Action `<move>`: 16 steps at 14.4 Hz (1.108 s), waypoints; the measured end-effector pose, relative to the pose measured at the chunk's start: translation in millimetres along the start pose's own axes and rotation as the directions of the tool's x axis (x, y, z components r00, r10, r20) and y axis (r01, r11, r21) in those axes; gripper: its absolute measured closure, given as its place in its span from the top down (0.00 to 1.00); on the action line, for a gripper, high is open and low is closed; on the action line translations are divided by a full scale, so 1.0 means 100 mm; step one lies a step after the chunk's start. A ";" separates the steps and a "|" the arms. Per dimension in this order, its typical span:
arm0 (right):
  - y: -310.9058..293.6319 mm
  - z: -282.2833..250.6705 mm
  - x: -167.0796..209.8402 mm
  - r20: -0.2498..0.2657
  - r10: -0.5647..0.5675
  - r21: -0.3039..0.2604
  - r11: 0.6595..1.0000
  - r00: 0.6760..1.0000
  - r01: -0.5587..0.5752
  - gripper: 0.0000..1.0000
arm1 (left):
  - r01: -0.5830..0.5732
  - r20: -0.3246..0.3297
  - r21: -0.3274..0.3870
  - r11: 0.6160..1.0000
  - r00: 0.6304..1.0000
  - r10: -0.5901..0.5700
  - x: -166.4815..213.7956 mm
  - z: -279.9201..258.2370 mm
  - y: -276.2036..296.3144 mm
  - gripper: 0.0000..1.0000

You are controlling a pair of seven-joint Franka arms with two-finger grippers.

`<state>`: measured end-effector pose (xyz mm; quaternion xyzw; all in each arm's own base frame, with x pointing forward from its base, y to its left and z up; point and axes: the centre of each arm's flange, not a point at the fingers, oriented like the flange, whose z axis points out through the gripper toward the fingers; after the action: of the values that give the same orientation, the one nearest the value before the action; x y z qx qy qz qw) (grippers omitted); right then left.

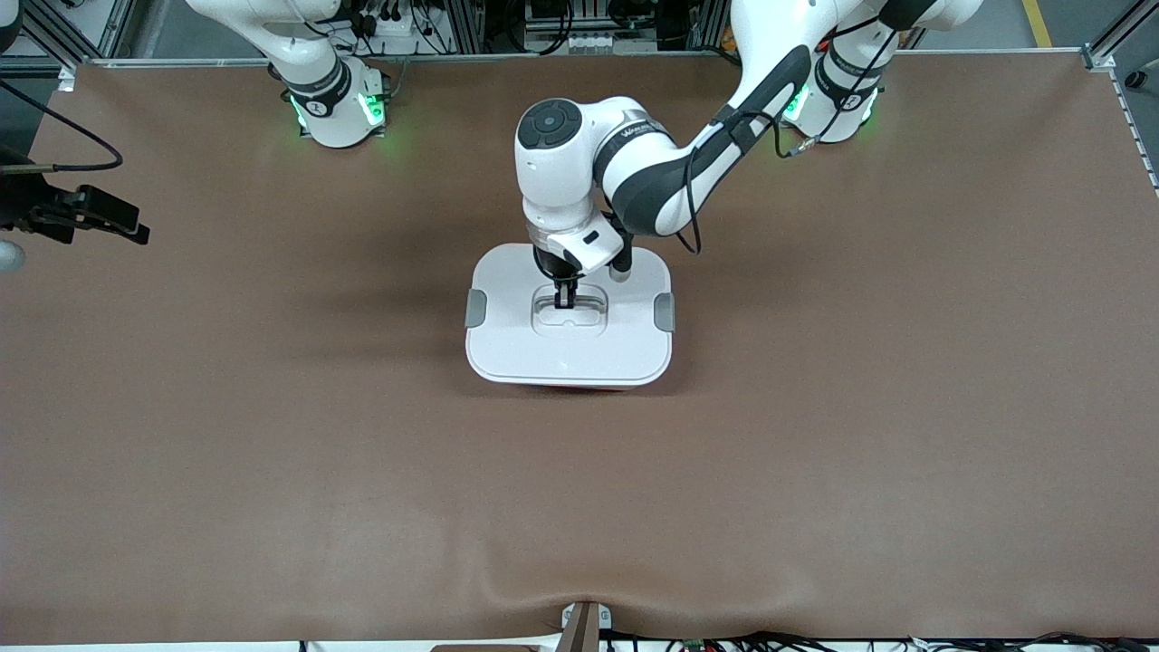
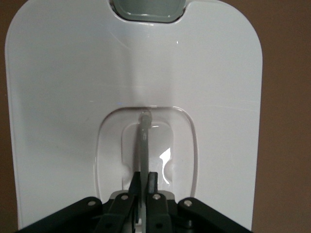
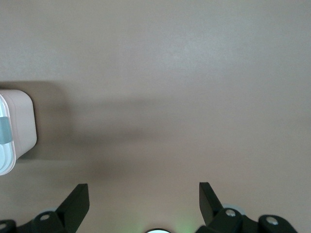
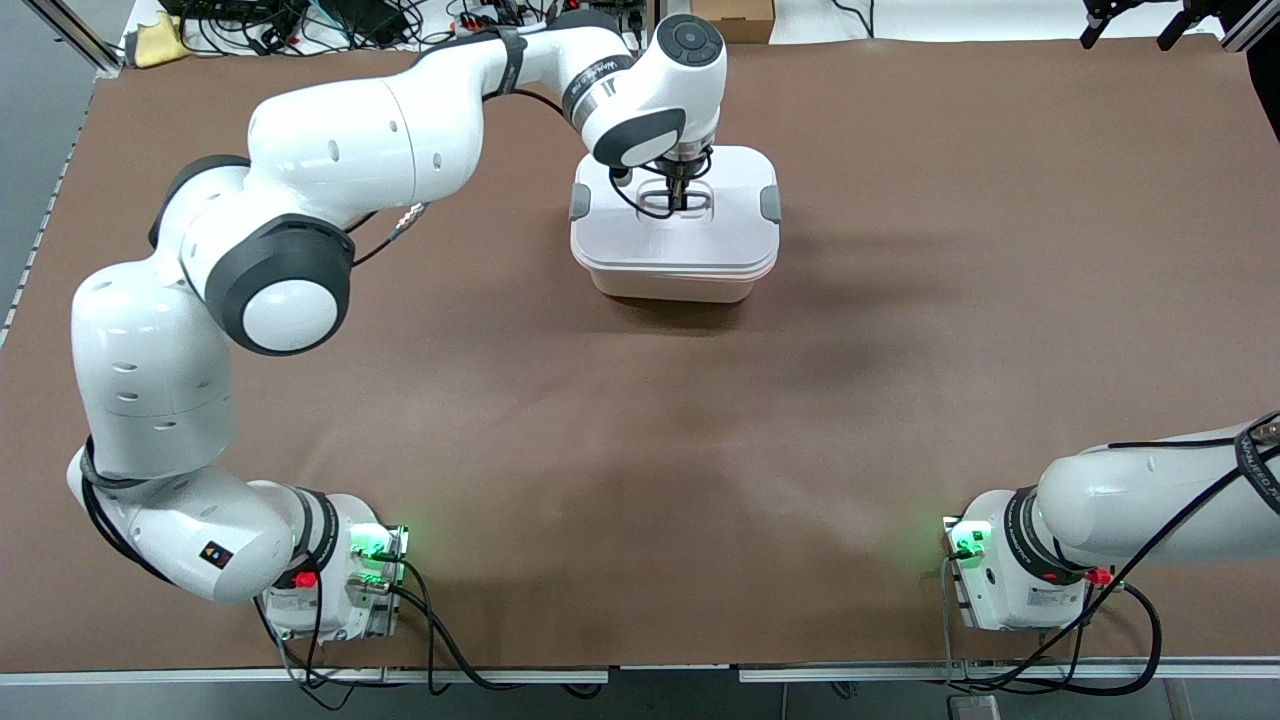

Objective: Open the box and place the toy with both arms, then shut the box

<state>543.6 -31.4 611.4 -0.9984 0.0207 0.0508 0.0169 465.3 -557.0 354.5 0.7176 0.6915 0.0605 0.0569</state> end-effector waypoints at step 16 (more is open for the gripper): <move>0.01 0.00 0.00 0.000 0.001 0.000 1.000 1.000 -0.001 1.00 | -0.019 -0.003 0.004 1.000 1.000 0.019 -0.05 0.03 -0.06 0.07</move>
<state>543.6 -32.1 611.4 -0.9983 0.0213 0.0506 0.0169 459.3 -561.8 350.6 0.7241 0.6848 0.0608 0.0541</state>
